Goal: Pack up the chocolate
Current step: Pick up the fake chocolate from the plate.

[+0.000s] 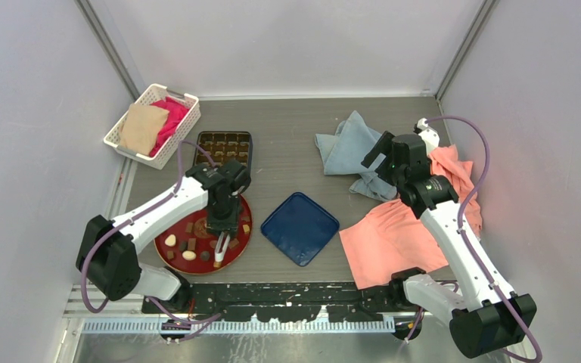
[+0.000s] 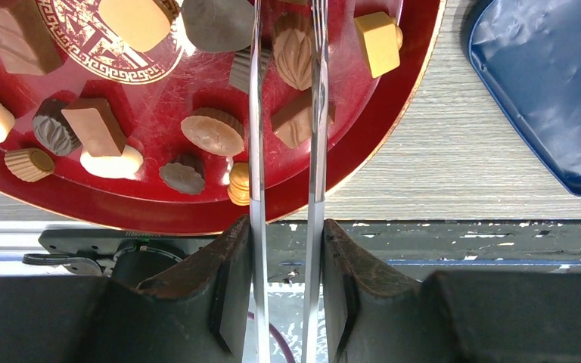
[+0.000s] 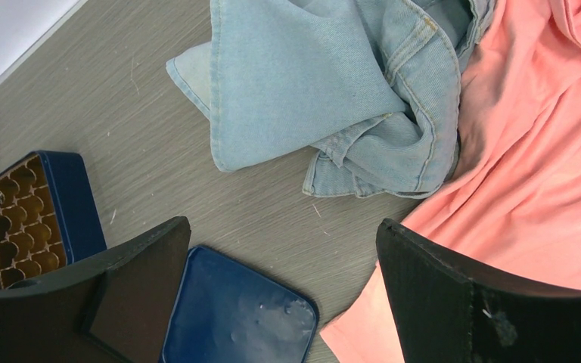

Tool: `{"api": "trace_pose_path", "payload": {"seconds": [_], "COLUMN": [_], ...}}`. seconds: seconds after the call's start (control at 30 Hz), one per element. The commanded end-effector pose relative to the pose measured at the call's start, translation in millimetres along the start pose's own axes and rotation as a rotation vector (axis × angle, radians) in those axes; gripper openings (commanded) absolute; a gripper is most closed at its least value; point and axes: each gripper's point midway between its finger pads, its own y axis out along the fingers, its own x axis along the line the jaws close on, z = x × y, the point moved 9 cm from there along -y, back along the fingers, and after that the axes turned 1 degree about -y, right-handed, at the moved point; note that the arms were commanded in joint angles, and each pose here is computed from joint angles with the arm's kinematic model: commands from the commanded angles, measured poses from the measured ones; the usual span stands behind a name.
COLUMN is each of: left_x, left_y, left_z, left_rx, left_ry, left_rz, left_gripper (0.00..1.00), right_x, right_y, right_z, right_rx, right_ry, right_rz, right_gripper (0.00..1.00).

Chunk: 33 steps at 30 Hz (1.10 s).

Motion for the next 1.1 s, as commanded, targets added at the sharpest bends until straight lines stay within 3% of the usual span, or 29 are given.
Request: {"api": "trace_pose_path", "payload": {"seconds": [0.0, 0.43, 0.7, 1.07], "left_x": [-1.7, 12.7, 31.0, 54.0], "left_y": [-9.6, -66.9, -84.2, -84.7], "left_z": [-1.6, -22.0, -47.8, -117.1], "left_rx": [-0.038, -0.223, -0.295, -0.410], "left_ry": [-0.024, -0.036, -0.087, -0.178], "left_rz": [0.025, -0.005, -0.021, -0.041], "left_gripper": [0.30, 0.09, 0.03, 0.00], "right_x": [5.0, 4.3, 2.8, 8.2], "right_y": [-0.4, -0.4, -1.1, 1.6], "right_z": [-6.9, -6.3, -5.2, -8.9], "right_rx": [-0.043, -0.043, -0.045, -0.033], "right_ry": [0.026, 0.022, 0.023, 0.002], "right_rz": [-0.025, -0.023, -0.022, -0.033], "right_gripper": [0.98, 0.99, 0.99, 0.99]}}
